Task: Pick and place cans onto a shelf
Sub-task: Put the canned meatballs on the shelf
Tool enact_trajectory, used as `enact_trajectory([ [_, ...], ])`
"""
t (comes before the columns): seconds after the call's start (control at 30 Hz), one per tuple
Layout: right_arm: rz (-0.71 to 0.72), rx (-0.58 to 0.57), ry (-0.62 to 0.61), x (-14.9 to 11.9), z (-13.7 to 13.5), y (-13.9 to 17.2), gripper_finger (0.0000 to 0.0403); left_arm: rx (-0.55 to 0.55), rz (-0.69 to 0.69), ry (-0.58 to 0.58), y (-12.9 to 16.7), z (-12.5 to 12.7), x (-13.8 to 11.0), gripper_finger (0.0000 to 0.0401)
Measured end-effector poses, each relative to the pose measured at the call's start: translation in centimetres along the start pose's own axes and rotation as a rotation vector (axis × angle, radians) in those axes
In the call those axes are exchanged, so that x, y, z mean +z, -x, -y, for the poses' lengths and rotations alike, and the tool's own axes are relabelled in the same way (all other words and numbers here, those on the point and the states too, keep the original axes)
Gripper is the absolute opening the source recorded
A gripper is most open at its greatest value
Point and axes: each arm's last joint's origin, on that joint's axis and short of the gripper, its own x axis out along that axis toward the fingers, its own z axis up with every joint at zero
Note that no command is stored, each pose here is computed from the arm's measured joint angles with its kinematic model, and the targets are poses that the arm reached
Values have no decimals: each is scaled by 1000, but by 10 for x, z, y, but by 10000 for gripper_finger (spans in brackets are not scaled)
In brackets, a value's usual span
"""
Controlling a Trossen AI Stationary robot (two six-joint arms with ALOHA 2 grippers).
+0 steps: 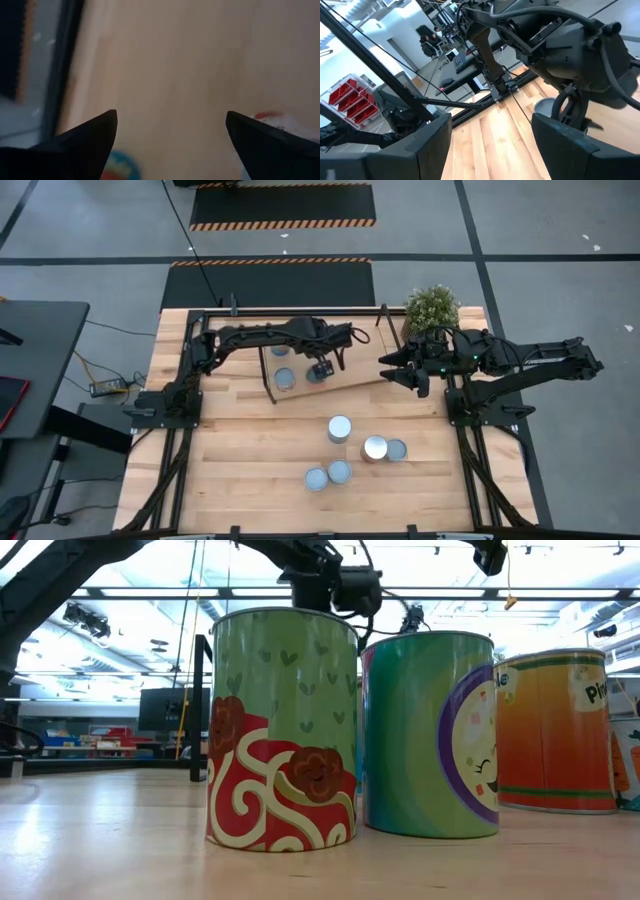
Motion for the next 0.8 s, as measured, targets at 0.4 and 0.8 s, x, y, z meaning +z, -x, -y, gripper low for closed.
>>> enact_trajectory([
  [0.4,-12,16,-8,0,0,0,281,-294,203,28,27,0,21,379],
  [0.8,-21,10,9,-1,0,0,281,-318,129,-382,60,51,0,379],
])
